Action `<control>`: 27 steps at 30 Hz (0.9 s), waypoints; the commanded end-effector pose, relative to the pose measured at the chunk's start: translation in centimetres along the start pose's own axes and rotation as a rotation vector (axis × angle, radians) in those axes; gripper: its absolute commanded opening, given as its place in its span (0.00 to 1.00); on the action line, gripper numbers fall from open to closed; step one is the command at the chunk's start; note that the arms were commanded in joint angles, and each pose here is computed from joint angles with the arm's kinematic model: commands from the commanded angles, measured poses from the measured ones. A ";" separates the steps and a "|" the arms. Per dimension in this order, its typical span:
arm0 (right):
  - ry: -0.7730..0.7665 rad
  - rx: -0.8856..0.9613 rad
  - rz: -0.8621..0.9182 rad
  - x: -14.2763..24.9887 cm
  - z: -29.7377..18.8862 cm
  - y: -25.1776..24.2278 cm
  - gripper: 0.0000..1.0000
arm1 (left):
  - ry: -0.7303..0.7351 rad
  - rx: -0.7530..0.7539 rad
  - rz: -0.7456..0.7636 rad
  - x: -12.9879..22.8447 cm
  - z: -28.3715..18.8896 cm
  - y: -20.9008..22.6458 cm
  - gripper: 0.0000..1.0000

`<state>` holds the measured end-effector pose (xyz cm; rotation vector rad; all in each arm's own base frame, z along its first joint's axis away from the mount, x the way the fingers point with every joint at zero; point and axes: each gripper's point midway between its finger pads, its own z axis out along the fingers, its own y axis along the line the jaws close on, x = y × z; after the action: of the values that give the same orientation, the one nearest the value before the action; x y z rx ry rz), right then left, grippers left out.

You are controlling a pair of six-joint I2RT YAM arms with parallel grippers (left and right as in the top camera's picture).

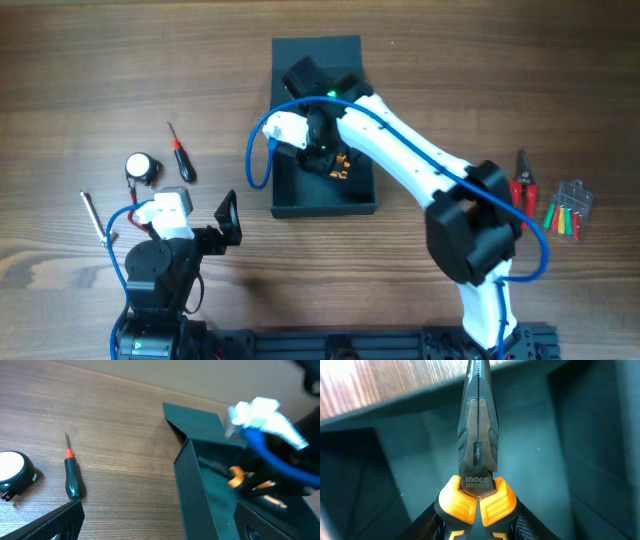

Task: Pack container
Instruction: 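Lift the pliers and carry them into the green box, release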

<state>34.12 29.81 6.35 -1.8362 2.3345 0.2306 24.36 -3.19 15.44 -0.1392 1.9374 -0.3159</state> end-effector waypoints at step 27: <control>-0.016 -0.075 0.095 3.1 2.4 -2.2 0.04 | -0.021 -0.005 -0.012 -1.0 -0.3 -0.1 1.00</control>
<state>36.95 26.93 5.08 -1.7208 2.4054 0.2875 24.36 -3.19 15.43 -0.1388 1.9377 -0.3156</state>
